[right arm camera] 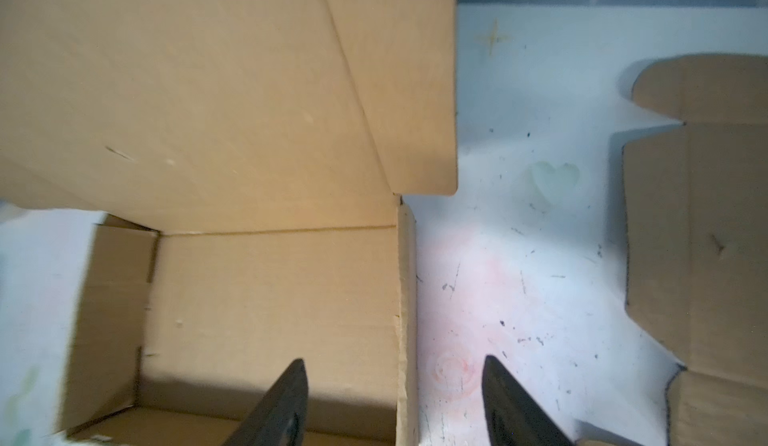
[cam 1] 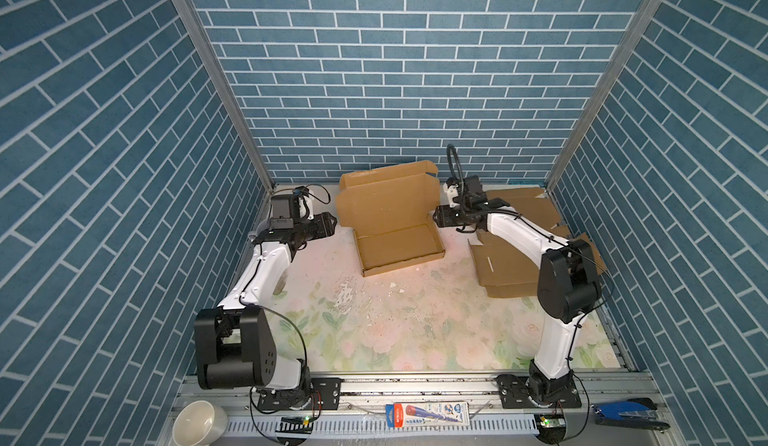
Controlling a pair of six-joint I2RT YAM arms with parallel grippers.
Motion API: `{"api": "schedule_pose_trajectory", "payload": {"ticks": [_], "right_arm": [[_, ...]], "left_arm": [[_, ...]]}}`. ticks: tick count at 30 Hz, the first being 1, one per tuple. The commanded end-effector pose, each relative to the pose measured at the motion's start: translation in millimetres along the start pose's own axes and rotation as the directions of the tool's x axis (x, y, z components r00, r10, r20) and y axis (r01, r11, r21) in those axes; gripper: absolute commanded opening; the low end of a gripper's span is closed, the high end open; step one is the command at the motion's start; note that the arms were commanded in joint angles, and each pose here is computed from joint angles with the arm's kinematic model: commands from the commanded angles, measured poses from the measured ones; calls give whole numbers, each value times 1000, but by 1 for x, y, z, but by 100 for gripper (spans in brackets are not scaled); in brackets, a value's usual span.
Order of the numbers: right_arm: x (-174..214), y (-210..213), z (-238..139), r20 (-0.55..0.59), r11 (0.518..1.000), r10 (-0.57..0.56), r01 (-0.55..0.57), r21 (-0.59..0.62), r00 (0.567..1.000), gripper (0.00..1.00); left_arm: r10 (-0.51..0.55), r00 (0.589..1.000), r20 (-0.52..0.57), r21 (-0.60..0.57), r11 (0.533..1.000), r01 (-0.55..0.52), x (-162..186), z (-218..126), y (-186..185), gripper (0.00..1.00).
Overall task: Fold the paper box
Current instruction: 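Release the box and raise both grippers above its upright lid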
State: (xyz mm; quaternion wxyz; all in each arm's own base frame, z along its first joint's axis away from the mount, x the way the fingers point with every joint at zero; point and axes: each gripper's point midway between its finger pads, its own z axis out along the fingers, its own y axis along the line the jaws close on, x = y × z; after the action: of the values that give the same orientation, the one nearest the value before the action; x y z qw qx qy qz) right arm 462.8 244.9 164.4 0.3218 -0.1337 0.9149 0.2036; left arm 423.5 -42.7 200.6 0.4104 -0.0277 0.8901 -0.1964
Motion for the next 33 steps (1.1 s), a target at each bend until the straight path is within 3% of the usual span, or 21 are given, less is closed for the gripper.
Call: {"api": "schedule_pose_trajectory", "payload": {"ticks": [1,5,10,23,28,33], "right_arm": [[-31,12,-28,55,981,-50,59,-185,997,67],[-68,4,-37,171,939,-179,220,-263,969,70],[-88,3,-20,205,871,-324,376,-316,924,74],[-88,8,45,167,806,-302,345,-481,939,71],[-84,14,53,168,792,-308,350,-500,936,62],[-85,12,61,171,802,-297,343,-490,939,35]], "left_arm": [[118,993,30,91,989,-120,-18,1,-15,69],[147,989,25,133,980,-149,-26,14,-8,68],[204,979,7,191,961,-202,-30,28,-9,66],[228,973,-48,257,944,-208,-22,65,-1,60],[202,978,-55,285,942,-179,-20,78,0,55],[196,979,-55,295,940,-172,-18,84,1,47]]}}
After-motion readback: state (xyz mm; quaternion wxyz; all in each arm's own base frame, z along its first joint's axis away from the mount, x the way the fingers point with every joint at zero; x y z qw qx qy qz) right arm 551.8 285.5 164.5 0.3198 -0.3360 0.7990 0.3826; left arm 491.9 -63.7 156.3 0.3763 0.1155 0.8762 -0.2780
